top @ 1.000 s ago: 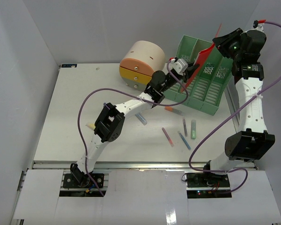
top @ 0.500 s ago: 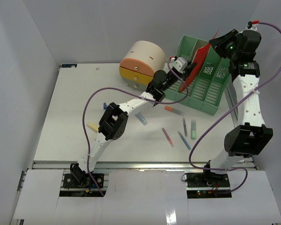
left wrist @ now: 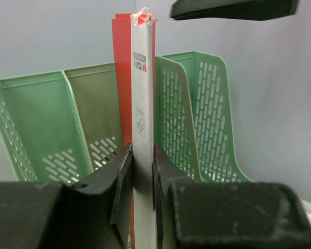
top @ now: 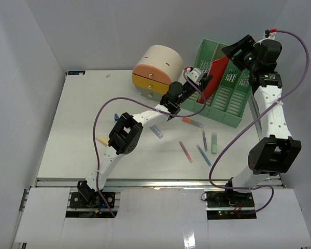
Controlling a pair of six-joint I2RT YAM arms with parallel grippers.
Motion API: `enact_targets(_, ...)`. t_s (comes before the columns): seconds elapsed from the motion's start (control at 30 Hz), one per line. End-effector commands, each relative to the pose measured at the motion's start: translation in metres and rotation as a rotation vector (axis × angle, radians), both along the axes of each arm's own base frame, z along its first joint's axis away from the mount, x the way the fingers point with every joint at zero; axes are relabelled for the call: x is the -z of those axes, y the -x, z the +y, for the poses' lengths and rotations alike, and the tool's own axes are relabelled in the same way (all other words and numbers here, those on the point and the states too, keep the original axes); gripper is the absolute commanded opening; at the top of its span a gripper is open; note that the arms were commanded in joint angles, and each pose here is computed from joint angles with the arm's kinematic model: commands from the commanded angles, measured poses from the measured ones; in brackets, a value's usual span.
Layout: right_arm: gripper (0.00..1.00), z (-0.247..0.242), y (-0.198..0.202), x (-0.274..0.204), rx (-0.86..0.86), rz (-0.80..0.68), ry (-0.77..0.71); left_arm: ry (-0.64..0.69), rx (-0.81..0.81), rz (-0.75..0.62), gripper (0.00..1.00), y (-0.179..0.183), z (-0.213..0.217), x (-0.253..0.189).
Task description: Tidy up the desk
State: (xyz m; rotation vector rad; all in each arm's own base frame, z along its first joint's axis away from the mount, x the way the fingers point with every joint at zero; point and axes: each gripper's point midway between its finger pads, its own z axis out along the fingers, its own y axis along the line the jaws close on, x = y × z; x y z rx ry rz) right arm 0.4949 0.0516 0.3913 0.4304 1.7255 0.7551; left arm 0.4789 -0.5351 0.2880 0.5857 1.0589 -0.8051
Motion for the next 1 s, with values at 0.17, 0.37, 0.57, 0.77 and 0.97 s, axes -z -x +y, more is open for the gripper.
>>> enact_targets(0.17,0.95,0.01,0.071,-0.104,-0.076,-0.327,0.187,0.125,0.013,-0.034,0.73,0.027,0.027,-0.113)
enact_targets(0.37,0.9,0.046,0.148,-0.123,-0.331,-0.549,0.405,0.11,0.066,0.002,0.98,0.059,0.047,-0.154)
enact_targets(0.57,0.9,0.089,0.225,-0.077,-0.737,-0.726,0.552,0.098,0.028,0.093,0.98,0.099,0.101,-0.162)
enact_targets(0.77,0.9,0.09,0.245,0.022,-0.854,-0.605,0.605,-0.061,-0.082,0.359,0.98,0.124,0.168,-0.106)
enact_targets(0.97,0.9,0.088,0.251,0.118,-0.901,-0.473,0.573,-0.086,-0.132,0.762,0.89,0.117,0.274,-0.012)
